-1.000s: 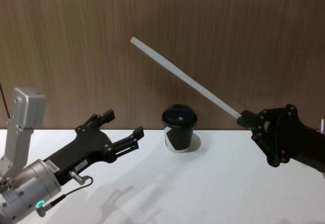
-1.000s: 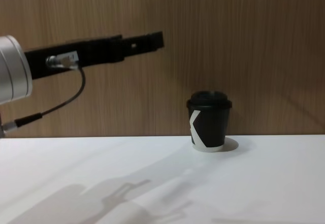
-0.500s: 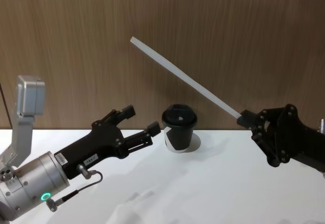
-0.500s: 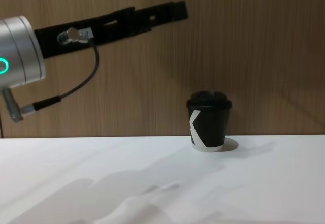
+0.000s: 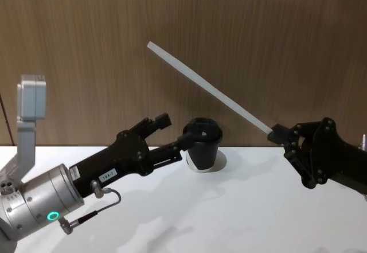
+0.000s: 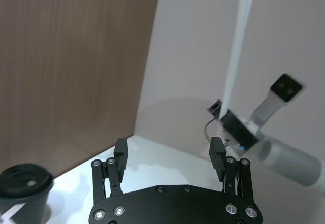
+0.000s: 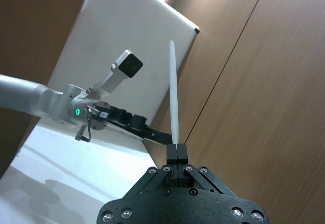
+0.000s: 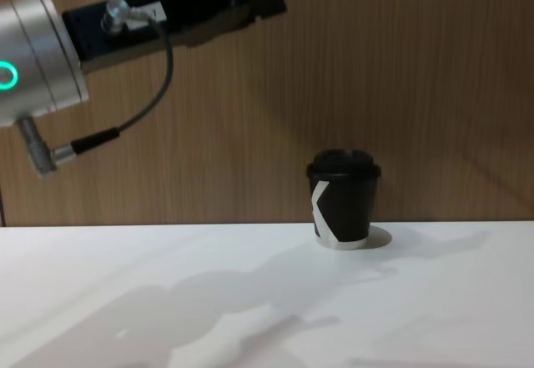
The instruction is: Pick up the straw with one hand, pass it to the other hand, and insert it into the cup.
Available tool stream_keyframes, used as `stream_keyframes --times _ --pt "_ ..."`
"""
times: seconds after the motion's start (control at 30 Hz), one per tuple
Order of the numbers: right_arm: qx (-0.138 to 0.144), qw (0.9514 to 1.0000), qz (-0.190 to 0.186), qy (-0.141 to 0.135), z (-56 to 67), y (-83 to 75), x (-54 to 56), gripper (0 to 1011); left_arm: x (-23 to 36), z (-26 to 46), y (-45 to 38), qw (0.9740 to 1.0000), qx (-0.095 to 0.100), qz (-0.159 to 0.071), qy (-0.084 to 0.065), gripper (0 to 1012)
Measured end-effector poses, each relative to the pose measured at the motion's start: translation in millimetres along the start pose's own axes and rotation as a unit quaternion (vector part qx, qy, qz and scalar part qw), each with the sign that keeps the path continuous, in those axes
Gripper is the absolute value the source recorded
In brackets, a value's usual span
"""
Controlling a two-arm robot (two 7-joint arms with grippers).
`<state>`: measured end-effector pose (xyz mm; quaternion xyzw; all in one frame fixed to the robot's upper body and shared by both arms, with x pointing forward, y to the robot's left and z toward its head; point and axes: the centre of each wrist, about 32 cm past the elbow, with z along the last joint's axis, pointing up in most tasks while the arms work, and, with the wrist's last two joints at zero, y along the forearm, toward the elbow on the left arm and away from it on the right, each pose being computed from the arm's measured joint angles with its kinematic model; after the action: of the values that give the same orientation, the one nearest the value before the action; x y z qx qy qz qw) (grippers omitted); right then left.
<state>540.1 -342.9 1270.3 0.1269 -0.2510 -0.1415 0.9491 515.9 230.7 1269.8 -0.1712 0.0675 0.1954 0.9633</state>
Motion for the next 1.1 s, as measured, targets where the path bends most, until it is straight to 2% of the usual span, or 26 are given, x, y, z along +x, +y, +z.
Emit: stream_keyframes --times 0.2,0.53,1.1 --pt "0.0 1.0 0.0 0.0 0.0 0.0 0.0 2 1.9 5.2 -3.3 0.9995 -0.016 -0.024 0.012 1002" --pt "0.0 1.0 0.0 0.0 0.0 0.0 0.0 2 5.6 15.8 -9.6 0.9968 -0.043 -0.059 0.032 1003" --pt "0.0 1.0 0.0 0.0 -0.1 0.0 -0.1 2 4.1 26.0 -27.3 0.9926 -0.062 -0.097 0.041 1002"
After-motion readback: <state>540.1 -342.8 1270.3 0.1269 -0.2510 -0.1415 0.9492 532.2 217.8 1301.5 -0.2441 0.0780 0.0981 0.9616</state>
